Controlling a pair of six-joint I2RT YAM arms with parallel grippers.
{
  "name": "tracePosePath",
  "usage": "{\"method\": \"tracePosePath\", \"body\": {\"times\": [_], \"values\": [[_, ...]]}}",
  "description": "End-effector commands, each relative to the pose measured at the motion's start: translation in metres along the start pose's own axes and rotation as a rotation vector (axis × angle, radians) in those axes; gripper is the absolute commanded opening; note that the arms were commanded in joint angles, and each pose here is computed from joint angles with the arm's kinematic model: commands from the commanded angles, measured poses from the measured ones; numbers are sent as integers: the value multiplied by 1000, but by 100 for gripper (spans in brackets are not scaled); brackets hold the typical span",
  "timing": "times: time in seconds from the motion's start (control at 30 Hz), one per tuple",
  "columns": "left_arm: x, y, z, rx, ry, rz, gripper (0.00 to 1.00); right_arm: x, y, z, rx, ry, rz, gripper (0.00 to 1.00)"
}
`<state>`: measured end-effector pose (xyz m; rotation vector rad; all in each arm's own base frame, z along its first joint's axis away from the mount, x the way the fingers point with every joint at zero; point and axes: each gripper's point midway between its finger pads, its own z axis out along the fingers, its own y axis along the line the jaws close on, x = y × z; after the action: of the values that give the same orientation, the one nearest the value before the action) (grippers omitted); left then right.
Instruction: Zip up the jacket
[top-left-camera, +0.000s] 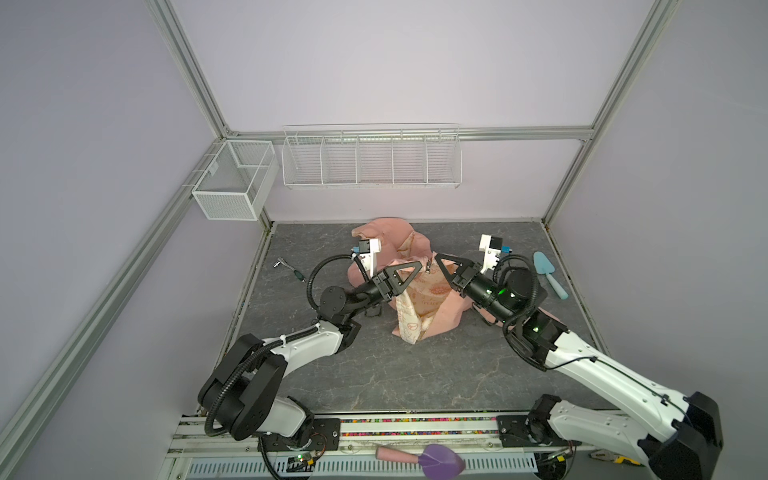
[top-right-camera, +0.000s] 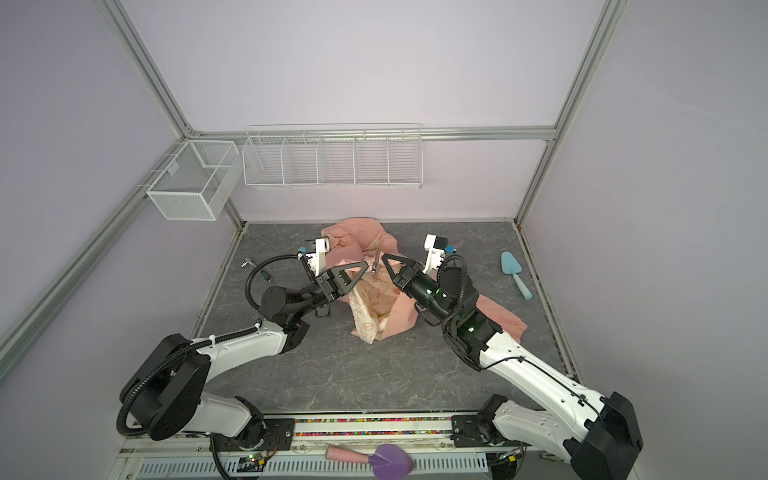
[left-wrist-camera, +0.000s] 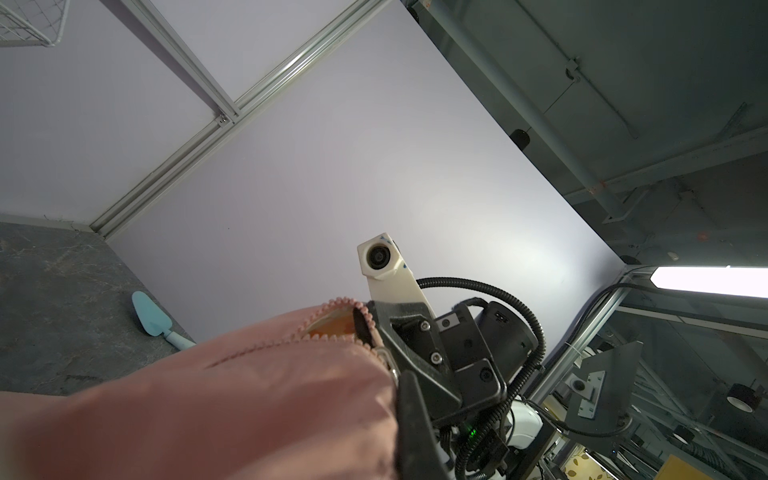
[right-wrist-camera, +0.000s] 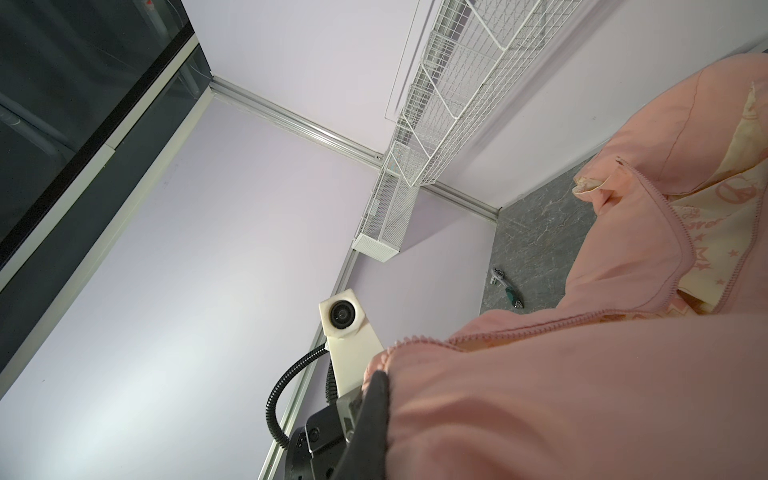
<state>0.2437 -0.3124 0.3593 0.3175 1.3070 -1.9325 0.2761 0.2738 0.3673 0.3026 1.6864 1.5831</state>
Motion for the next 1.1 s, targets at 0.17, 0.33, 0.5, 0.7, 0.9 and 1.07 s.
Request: {"method": "tracePosePath", "body": {"times": [0.17, 0.33, 0.5, 0.7, 0.9, 1.07], "values": [[-8, -21, -2, 59, -31, 51, 0, 0, 16, 5, -39, 3, 3, 6], [-8, -19, -2, 55, -31, 49, 0, -1, 20, 4, -50, -1, -2, 6], [-7, -18, -3, 51, -31, 47, 0, -3, 19, 0, -44, -14, -3, 6], [-8, -18, -3, 51, -34, 49, 0, -5, 14, -4, -26, -32, 4, 6], [-8, -18, -3, 50, -35, 49, 0, -4, 19, -3, -39, -25, 1, 6], [-8, -19, -3, 53, -35, 49, 0, -2, 20, 0, -41, -14, -1, 6]]}}
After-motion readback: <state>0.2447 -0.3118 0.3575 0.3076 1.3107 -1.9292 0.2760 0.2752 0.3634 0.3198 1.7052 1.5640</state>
